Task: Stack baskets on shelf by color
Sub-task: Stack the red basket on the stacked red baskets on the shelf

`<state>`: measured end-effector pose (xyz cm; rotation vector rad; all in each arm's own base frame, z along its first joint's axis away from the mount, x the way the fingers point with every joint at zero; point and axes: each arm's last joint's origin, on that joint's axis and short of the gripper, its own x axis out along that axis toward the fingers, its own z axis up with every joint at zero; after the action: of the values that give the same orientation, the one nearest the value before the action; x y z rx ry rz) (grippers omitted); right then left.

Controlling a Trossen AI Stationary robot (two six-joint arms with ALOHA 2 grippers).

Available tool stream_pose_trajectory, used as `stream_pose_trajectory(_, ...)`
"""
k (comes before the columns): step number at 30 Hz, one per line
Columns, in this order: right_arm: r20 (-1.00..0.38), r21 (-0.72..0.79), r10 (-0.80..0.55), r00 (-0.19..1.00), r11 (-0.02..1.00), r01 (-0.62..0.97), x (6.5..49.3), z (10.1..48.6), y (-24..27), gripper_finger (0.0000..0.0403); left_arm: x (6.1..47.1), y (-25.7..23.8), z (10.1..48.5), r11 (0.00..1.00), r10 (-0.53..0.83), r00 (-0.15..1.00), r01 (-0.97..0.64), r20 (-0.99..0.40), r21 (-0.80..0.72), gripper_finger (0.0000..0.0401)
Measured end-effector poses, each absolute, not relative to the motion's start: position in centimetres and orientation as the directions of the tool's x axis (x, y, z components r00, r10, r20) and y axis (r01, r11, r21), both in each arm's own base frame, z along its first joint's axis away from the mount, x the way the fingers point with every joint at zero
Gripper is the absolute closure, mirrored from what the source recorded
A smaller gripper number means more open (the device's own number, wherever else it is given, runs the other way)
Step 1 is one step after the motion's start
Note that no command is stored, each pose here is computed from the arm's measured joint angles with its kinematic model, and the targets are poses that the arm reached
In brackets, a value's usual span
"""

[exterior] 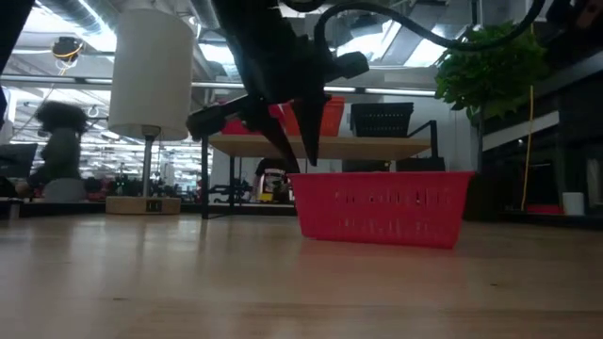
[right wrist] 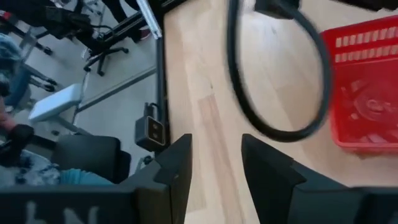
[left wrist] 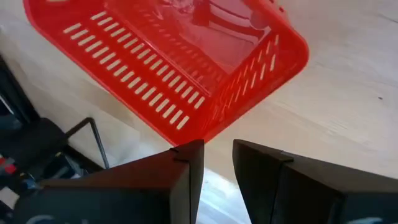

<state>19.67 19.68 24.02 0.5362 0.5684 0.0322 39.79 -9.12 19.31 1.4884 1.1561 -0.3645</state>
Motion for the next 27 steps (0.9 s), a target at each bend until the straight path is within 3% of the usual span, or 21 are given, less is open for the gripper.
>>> stream_pose_trajectory(13, -0.511, 0.492, 0.173, 0.842, 0.862, 0.121, 19.0, 23.9, 20.1, 0.0265, 40.1, -9.3, 18.5, 0.010, 0.428, 0.465, 0.855, -0.775, 0.518, 0.0323)
stream_pose_trajectory(27, -0.511, 0.494, 0.174, 0.842, 0.861, 0.121, 19.0, 23.9, 20.1, 0.0265, 40.6, -9.7, 18.1, 0.025, 0.313, 0.485, 0.855, -0.816, 0.518, 0.0323)
